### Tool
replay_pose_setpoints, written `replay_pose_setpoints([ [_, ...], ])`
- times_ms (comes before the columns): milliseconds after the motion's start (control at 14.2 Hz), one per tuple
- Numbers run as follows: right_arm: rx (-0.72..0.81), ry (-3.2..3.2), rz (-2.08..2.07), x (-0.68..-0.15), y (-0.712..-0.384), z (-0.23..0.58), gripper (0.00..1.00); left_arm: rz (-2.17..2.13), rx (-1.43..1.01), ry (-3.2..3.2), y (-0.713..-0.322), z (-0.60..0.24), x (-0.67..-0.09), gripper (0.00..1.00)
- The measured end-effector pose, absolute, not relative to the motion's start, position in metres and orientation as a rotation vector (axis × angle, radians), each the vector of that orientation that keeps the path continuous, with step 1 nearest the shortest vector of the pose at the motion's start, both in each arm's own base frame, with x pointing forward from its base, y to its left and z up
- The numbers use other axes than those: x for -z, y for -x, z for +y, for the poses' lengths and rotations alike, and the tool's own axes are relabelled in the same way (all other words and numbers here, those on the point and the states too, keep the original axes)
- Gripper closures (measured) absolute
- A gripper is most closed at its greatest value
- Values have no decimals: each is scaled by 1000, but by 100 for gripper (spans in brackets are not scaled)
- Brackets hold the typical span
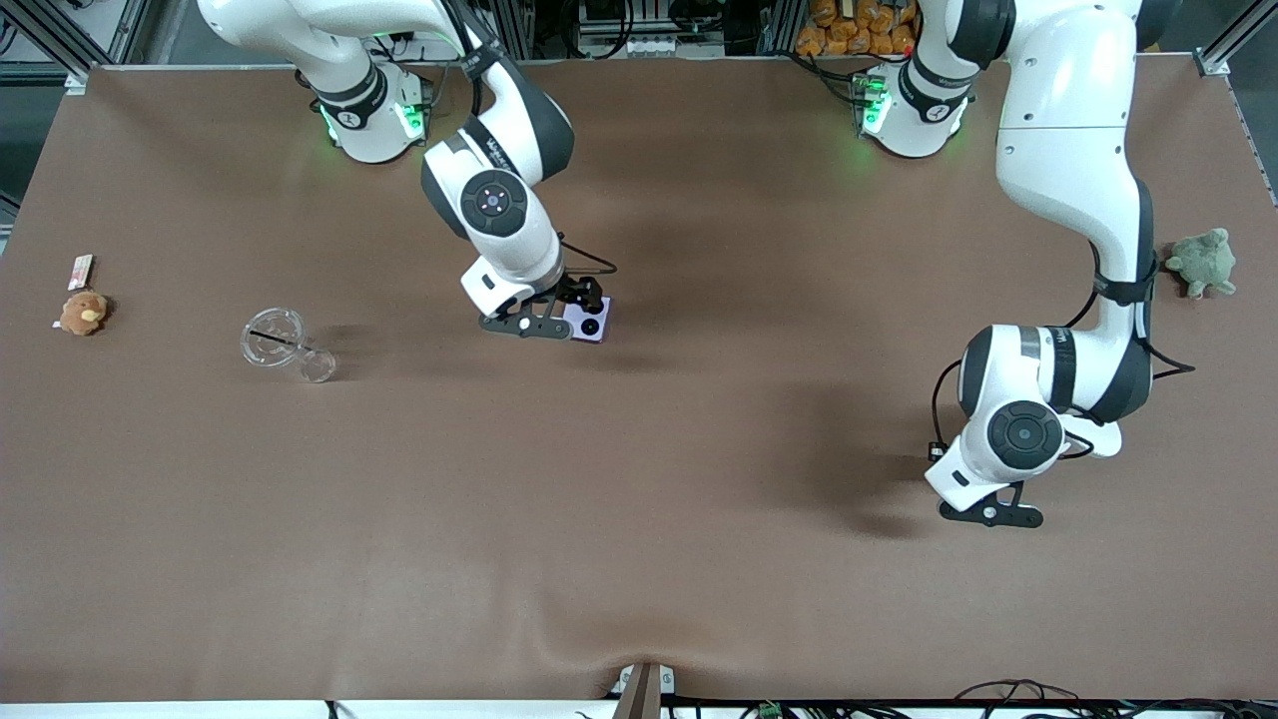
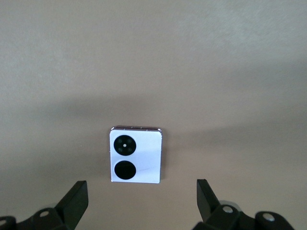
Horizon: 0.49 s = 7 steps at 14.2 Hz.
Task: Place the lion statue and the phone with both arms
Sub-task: 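Lower the figurine beside the lamp while the right gripper grasps the phone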
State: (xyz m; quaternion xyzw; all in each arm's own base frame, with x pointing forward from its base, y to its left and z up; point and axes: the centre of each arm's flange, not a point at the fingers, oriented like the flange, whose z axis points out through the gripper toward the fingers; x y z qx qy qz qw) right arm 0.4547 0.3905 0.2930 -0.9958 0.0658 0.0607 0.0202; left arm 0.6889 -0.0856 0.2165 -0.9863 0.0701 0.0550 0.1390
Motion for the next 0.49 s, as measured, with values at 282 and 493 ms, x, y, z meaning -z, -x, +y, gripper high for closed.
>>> replay_pose_setpoints([
  [282, -161, 3074, 209, -265, -443, 396, 0, 228, -171, 2869, -686, -100, -210, 64],
  [493, -131, 3062, 263, -240, -442, 402, 0, 220, -175, 2887, -685, -104, -207, 64],
])
